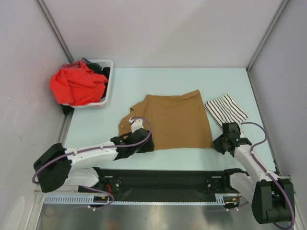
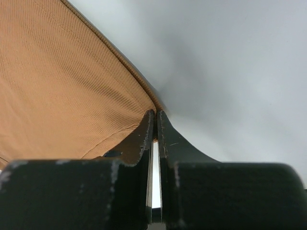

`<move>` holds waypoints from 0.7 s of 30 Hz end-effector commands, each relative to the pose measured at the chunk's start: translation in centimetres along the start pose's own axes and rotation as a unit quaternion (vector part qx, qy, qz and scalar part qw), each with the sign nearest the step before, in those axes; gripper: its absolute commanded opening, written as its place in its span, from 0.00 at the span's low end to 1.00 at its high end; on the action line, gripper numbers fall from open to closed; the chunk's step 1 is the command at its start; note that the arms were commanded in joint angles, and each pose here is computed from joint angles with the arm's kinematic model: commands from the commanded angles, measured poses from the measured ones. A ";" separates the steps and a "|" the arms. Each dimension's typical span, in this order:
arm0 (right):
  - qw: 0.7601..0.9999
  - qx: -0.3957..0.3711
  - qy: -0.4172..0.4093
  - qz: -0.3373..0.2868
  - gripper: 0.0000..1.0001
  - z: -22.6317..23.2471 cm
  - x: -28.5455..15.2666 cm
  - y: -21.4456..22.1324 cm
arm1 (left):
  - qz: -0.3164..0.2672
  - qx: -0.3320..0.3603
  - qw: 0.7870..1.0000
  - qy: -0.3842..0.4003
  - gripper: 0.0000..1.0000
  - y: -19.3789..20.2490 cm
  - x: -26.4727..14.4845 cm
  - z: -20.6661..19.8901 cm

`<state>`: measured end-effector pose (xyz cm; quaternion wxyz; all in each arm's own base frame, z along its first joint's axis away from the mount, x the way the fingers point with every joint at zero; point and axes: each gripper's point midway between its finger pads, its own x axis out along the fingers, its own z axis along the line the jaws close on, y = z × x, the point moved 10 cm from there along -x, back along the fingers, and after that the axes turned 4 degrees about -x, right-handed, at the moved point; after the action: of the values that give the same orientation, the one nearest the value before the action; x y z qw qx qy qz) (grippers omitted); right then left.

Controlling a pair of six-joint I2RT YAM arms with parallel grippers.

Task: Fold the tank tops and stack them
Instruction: Flatten the tank top out, then fold the tank top

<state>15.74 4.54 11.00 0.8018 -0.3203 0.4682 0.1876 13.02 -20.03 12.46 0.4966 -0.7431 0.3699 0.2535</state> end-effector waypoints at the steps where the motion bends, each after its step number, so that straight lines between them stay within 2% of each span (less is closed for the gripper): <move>1: 1.000 -0.011 -0.013 -0.008 0.02 0.6 -0.7 -0.3 | -0.023 -0.027 0.998 0.044 0.70 -1.3 0.3 -2.8; 3: 1.000 -0.011 -0.015 -0.009 0.02 0.6 -0.8 -0.4 | -0.017 -0.022 0.999 0.044 0.60 -1.1 0.8 -2.9; 6: 1.000 -0.011 -0.016 -0.010 0.01 0.6 -0.8 -0.4 | -0.007 -0.019 0.998 0.057 0.50 -0.8 1.1 -3.3; 8: 1.000 -0.011 -0.016 -0.010 0.01 0.6 -0.8 -0.4 | -0.001 -0.018 0.998 0.064 0.48 -0.5 1.3 -3.5; 9: 1.000 -0.011 -0.017 -0.009 0.01 0.6 -0.8 -0.4 | 0.008 -0.018 0.997 0.071 0.42 -0.3 1.4 -3.6; 11: 1.000 -0.013 -0.017 -0.011 0.00 0.6 -0.8 -0.4 | 0.017 -0.019 0.997 0.079 0.38 0.1 1.7 -3.7; 14: 1.000 -0.013 -0.015 -0.009 0.00 0.6 -0.8 -0.4 | 0.031 -0.025 0.995 0.092 0.18 0.7 1.8 -3.4; 15: 1.000 -0.013 -0.015 -0.009 0.00 0.6 -0.9 -0.4 | 0.035 -0.025 0.995 0.092 0.00 1.0 1.8 -3.2; 21: 1.000 -0.021 -0.009 -0.013 0.00 0.5 -1.3 -0.6 | 0.043 -0.030 0.996 0.075 0.00 2.1 0.4 -1.2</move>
<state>15.57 4.55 11.27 0.8006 -0.3283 0.4631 0.1920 12.52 -22.37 10.91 0.4510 -0.7480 0.4272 0.2336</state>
